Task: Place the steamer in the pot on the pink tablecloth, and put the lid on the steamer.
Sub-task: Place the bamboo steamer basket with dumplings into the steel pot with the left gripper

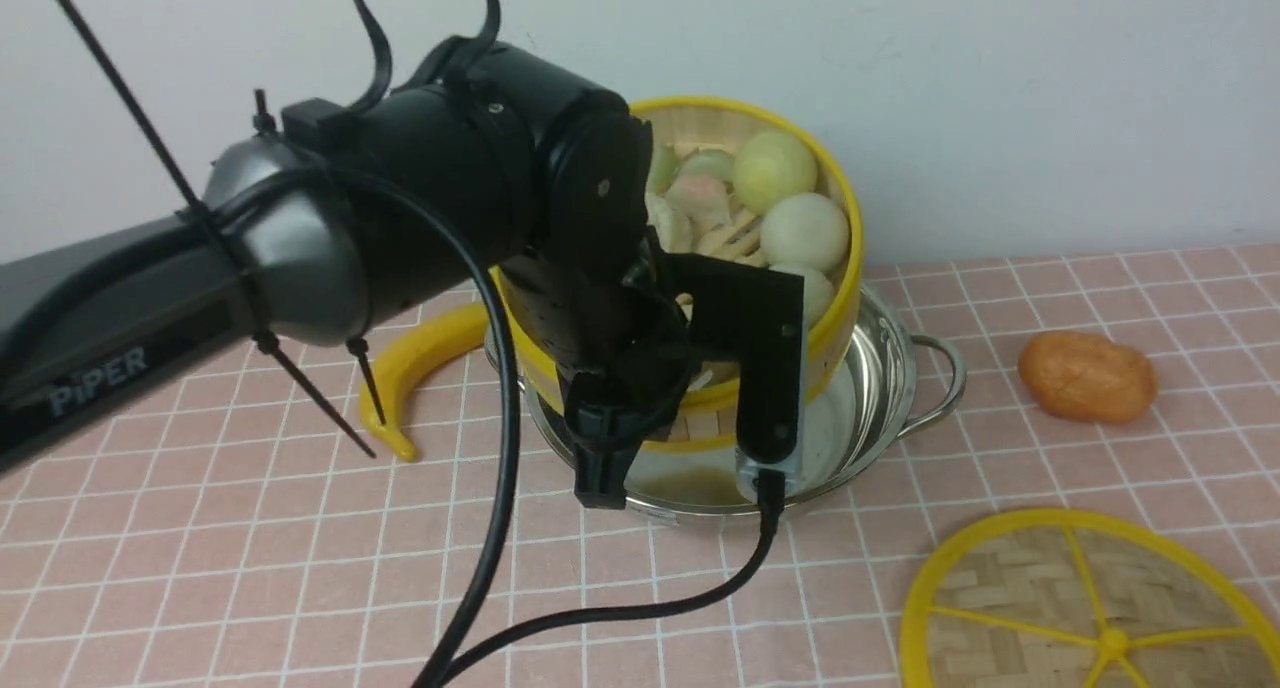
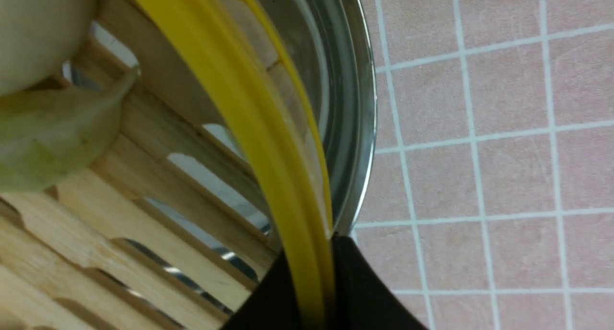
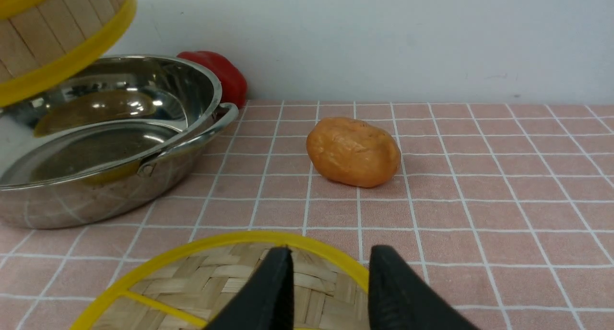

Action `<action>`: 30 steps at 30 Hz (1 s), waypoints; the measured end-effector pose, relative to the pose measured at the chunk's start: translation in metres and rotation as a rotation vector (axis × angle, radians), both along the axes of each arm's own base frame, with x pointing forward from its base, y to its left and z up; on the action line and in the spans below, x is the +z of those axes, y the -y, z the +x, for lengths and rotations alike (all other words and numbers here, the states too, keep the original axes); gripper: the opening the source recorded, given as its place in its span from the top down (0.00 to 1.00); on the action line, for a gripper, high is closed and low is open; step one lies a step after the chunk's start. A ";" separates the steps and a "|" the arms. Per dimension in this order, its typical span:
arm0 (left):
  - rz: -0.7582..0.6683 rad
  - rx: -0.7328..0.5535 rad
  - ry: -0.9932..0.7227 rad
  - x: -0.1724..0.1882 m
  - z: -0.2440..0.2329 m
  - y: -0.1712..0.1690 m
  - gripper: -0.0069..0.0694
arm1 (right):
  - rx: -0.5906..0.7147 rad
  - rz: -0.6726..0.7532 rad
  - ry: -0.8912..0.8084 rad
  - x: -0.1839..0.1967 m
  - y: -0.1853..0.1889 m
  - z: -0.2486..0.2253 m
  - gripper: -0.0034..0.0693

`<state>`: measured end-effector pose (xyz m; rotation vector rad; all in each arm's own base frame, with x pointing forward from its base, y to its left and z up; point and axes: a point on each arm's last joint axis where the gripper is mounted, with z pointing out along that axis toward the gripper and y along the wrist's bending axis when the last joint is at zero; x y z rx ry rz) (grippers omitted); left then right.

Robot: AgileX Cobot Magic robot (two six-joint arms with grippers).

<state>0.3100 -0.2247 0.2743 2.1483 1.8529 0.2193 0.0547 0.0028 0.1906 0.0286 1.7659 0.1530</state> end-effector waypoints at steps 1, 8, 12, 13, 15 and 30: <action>-0.002 -0.009 0.001 -0.003 0.002 0.002 0.87 | 0.000 0.000 0.000 0.000 0.000 0.000 0.62; -0.033 -0.101 -0.016 -0.018 0.007 0.013 0.87 | 0.000 0.001 0.000 0.000 0.000 0.000 0.62; -0.040 -0.104 -0.038 -0.030 0.012 0.016 0.87 | 0.000 0.001 0.000 0.000 0.000 0.000 0.62; -0.038 -0.097 -0.041 -0.035 0.015 0.016 0.87 | 0.000 0.001 0.000 0.000 0.000 0.000 0.62; -0.036 -0.083 -0.046 -0.041 0.020 0.014 0.87 | 0.000 0.001 0.000 0.000 0.000 0.000 0.62; -0.118 -0.045 -0.122 -0.055 0.031 0.007 0.87 | 0.000 0.001 0.000 0.000 0.000 0.000 0.62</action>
